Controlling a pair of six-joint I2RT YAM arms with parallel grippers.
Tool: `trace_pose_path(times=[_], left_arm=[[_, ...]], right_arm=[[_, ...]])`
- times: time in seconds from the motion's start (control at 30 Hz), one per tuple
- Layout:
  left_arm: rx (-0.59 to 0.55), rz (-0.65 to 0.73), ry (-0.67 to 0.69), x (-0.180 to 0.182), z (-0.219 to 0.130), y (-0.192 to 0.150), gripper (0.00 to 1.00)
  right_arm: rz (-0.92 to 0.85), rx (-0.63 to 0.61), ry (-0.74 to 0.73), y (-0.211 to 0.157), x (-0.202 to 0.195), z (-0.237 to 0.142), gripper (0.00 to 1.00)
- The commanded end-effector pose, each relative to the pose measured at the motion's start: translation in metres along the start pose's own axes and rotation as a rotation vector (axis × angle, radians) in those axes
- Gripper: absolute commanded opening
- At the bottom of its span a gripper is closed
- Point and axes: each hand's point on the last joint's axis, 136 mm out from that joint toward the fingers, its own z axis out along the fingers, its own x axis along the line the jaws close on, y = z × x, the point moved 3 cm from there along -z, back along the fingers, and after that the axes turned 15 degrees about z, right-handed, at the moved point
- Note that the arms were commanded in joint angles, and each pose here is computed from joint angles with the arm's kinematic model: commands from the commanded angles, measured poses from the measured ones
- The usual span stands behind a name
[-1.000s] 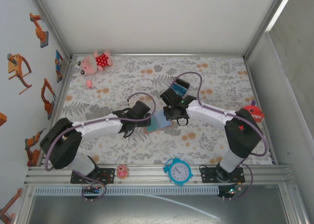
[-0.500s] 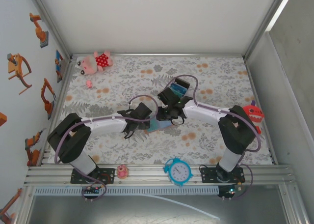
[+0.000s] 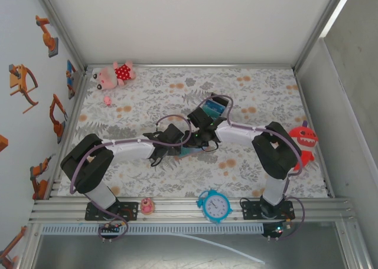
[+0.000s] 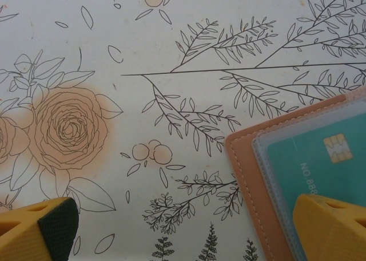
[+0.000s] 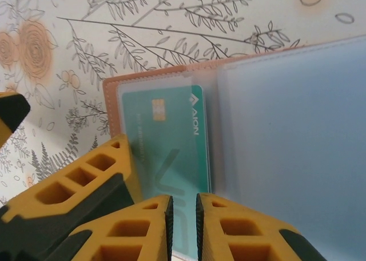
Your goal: Take the credit cards out of the card holder
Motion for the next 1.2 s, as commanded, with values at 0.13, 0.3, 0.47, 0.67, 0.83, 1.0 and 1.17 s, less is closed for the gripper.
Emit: trace_pose_path(times=[0.13, 0.3, 0.47, 0.67, 0.83, 1.0, 1.17], left_arm=[[0.066, 0.035, 0.052, 0.007, 0.007, -0.016, 0.97], [0.066, 0.038, 0.053, 0.007, 0.007, -0.015, 0.97], [0.068, 0.041, 0.059, 0.008, 0.007, -0.014, 0.97], [0.071, 0.043, 0.062, 0.008, 0.007, -0.015, 0.97], [0.071, 0.043, 0.061, 0.007, 0.007, -0.015, 0.97], [0.073, 0.041, 0.055, 0.006, 0.008, -0.015, 0.97], [0.079, 0.045, 0.048, 0.003, 0.009, -0.015, 0.97]], right_arm=[[0.058, 0.037, 0.009, 0.000, -0.008, 0.009, 0.16], [0.078, 0.043, 0.006, 0.000, -0.015, 0.011, 0.16], [0.102, 0.063, 0.019, -0.002, -0.019, 0.018, 0.16], [0.118, 0.073, 0.032, -0.004, -0.022, 0.023, 0.16], [0.131, 0.083, 0.116, -0.004, -0.013, 0.023, 0.16], [0.164, 0.091, 0.259, 0.000, -0.002, 0.019, 0.12], [0.199, 0.108, 0.375, 0.001, 0.002, 0.019, 0.12]])
